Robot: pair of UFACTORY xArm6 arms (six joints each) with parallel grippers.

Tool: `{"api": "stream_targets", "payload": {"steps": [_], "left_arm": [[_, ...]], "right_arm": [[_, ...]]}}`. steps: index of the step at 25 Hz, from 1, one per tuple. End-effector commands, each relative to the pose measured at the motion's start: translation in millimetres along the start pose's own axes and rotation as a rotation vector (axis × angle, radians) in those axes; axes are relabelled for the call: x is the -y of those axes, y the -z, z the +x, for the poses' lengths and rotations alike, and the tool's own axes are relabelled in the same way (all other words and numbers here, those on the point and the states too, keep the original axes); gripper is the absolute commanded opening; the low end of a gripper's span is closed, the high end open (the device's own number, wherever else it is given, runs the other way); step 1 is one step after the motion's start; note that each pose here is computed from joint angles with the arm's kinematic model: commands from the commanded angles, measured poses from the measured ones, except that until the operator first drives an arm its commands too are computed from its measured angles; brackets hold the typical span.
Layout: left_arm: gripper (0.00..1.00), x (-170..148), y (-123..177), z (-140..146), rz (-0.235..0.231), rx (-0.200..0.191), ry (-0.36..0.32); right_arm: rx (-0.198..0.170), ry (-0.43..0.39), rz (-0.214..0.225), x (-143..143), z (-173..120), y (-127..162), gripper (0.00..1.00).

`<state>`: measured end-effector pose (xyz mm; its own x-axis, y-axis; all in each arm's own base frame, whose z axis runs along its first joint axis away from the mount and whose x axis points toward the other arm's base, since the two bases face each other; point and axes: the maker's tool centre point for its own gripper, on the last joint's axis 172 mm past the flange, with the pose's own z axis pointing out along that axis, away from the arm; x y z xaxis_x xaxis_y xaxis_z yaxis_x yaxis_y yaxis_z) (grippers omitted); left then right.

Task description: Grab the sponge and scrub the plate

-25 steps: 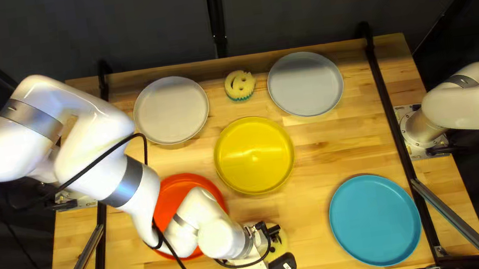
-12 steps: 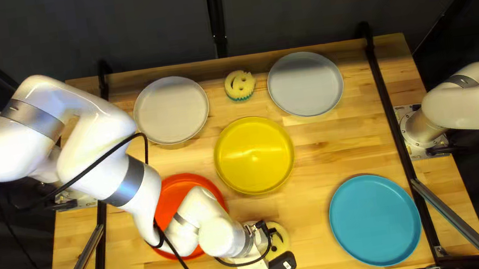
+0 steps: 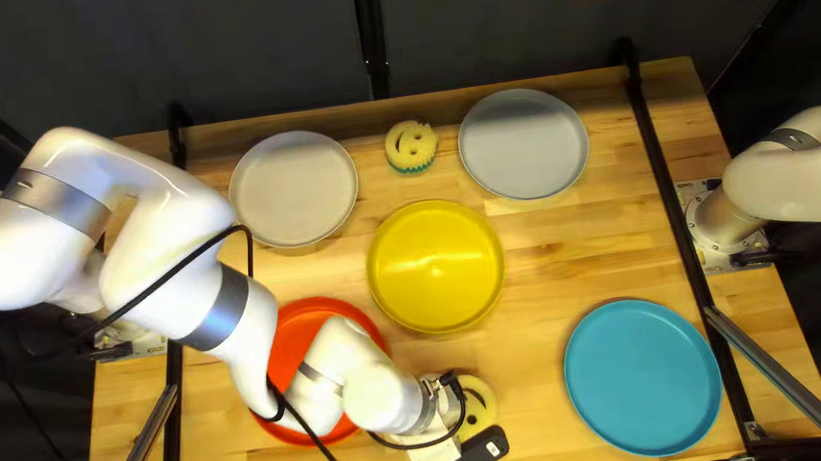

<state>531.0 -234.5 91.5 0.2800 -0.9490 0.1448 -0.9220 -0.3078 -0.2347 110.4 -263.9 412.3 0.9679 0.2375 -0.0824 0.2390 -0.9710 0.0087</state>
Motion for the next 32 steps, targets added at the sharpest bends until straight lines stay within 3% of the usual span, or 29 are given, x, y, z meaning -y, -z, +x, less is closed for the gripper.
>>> {"api": "stream_targets", "payload": {"steps": [1, 6, 12, 19, 32], "left_arm": [[0.0, 11.3, 22.0, -48.7, -0.045, 0.013, -0.015], [0.0, 15.6, 33.3, -98.7, -0.097, 0.035, -0.027], [0.0, 15.0, 28.4, -136.1, -0.142, 0.064, -0.045], [0.0, 6.9, 2.8, -154.1, -0.18, 0.07, -0.053], [0.0, 20.7, -0.8, -176.3, -0.198, 0.046, -0.075]], "right_arm": [[0.0, 0.0, 0.0, 0.0, 0.0, 0.0, 1.0], [0.0, 0.0, 0.0, 0.0, 0.0, 0.0, 1.0], [0.0, 0.0, 0.0, 0.0, 0.0, 0.0, 1.0], [0.0, 0.0, 0.0, 0.0, 0.0, 0.0, 1.0], [0.0, 0.0, 0.0, 0.0, 0.0, 0.0, 1.0]]}}
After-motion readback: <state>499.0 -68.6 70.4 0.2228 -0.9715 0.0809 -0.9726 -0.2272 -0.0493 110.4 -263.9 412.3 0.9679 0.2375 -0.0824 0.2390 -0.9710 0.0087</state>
